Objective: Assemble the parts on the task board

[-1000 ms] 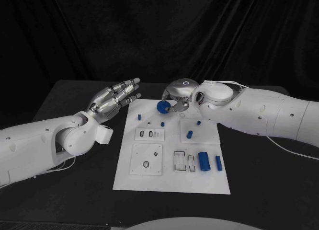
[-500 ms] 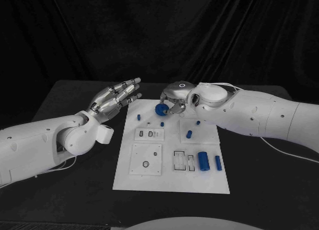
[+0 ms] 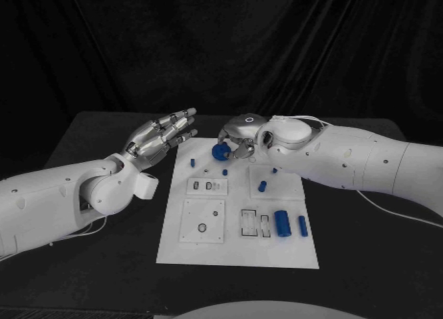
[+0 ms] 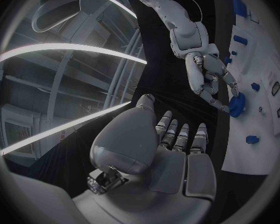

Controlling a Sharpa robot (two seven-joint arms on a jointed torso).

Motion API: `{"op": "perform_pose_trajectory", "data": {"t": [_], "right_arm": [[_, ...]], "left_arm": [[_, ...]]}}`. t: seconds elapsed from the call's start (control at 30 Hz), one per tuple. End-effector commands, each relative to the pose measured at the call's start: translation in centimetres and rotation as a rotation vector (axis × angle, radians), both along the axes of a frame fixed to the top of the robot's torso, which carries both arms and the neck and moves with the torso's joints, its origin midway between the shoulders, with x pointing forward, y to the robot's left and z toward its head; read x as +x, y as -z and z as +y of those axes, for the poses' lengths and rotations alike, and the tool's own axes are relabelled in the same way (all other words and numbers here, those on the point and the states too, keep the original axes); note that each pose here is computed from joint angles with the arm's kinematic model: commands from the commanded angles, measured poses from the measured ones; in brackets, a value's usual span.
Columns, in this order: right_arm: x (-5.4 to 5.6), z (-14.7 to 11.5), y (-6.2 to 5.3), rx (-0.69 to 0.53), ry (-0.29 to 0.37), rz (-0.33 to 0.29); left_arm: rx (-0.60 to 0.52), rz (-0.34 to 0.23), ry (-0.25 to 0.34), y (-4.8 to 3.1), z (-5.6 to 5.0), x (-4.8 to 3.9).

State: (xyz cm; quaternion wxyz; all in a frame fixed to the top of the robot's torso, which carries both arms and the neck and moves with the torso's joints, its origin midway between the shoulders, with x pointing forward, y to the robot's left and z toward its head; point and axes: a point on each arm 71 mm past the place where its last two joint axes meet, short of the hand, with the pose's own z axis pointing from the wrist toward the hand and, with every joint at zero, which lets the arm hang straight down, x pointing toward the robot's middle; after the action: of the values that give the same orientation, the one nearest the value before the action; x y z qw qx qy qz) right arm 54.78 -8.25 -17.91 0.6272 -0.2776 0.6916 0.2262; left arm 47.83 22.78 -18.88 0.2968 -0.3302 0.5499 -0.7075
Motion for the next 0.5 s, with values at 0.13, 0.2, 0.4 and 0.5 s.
{"op": "perform_pose_trajectory", "data": {"t": [0.13,0.2,0.4,0.5], "right_arm": [[-0.03,0.16,0.23,-0.01,-0.004,0.012],[-0.02,0.19,0.27,-0.013,-0.003,0.014],[-0.04,0.32,0.4,-0.016,-0.004,0.019],[-0.06,0.35,0.44,-0.017,-0.005,0.021]], "left_arm": [[-0.011,-0.001,0.015,0.0,-0.17,-0.05],[-0.011,-0.001,0.015,0.02,-0.18,-0.04],[-0.011,0.001,0.017,0.06,-0.24,-0.03],[-0.011,0.002,0.018,0.09,-0.26,-0.01]]}}
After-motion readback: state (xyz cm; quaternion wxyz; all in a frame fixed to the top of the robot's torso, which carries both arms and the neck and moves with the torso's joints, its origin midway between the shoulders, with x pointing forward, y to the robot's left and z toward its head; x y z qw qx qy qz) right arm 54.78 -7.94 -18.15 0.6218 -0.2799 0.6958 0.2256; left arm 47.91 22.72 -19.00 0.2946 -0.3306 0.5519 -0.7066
